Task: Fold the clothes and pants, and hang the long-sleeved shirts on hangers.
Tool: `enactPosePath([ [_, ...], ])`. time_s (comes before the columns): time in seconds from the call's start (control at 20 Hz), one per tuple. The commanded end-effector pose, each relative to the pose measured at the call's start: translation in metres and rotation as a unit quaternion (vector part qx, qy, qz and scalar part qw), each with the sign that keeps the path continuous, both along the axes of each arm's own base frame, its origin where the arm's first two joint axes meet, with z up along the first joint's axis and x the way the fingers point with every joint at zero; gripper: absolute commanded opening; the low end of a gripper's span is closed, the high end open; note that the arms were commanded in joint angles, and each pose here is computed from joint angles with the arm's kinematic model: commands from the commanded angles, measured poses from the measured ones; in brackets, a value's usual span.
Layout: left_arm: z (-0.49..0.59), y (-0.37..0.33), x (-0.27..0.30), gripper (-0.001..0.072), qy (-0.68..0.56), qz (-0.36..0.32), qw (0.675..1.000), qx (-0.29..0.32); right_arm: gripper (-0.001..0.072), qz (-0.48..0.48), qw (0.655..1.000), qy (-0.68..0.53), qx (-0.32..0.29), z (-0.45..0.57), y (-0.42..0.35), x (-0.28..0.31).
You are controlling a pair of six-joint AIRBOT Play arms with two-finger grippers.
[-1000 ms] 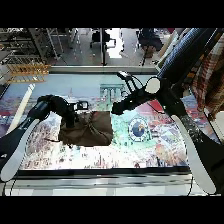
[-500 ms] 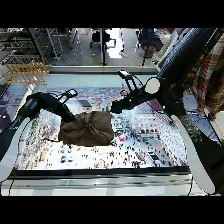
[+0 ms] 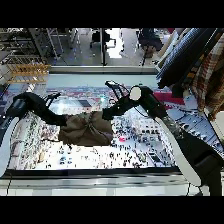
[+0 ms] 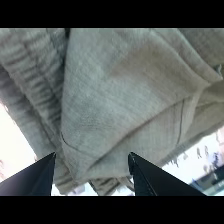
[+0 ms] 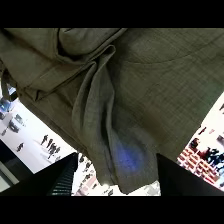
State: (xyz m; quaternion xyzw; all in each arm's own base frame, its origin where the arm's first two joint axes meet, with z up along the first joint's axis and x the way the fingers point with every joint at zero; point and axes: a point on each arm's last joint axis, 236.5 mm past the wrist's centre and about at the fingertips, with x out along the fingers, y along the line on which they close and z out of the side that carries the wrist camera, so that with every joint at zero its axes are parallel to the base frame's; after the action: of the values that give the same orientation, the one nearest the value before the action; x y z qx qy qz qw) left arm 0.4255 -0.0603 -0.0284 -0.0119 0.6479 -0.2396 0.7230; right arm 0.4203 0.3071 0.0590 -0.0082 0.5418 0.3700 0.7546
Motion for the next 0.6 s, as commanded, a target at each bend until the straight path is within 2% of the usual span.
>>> enactPosePath([
  [0.0,-0.004,-0.002,-0.011,0.0499,0.023,-0.013,1.0,-0.003,0.0577,-0.015,0.999,0.033,0.011,-0.005,-0.005,-0.001],
  [0.2,-0.019,-0.012,-0.014,0.0498,0.036,-0.038,0.999,-0.004,0.0587,0.059,0.996,0.069,-0.019,-0.019,-0.008,-0.037],
  [0.25,-0.022,-0.013,-0.013,0.0465,0.038,-0.038,0.999,-0.004,0.0589,0.067,0.995,0.072,-0.022,-0.024,-0.006,-0.042],
  [0.4,-0.024,-0.011,0.008,0.0079,-0.002,-0.02,1.0,0.001,0.0589,0.086,0.995,0.056,-0.023,-0.043,0.009,-0.045],
  [0.45,-0.022,-0.011,0.018,0.0013,-0.02,-0.01,1.0,0.0,0.0589,0.085,0.995,0.045,-0.021,-0.048,0.016,-0.042],
  [0.55,-0.018,-0.009,0.032,0.0013,-0.046,0.016,0.999,0.0,0.0589,0.081,0.996,0.017,-0.012,-0.057,0.032,-0.031],
])
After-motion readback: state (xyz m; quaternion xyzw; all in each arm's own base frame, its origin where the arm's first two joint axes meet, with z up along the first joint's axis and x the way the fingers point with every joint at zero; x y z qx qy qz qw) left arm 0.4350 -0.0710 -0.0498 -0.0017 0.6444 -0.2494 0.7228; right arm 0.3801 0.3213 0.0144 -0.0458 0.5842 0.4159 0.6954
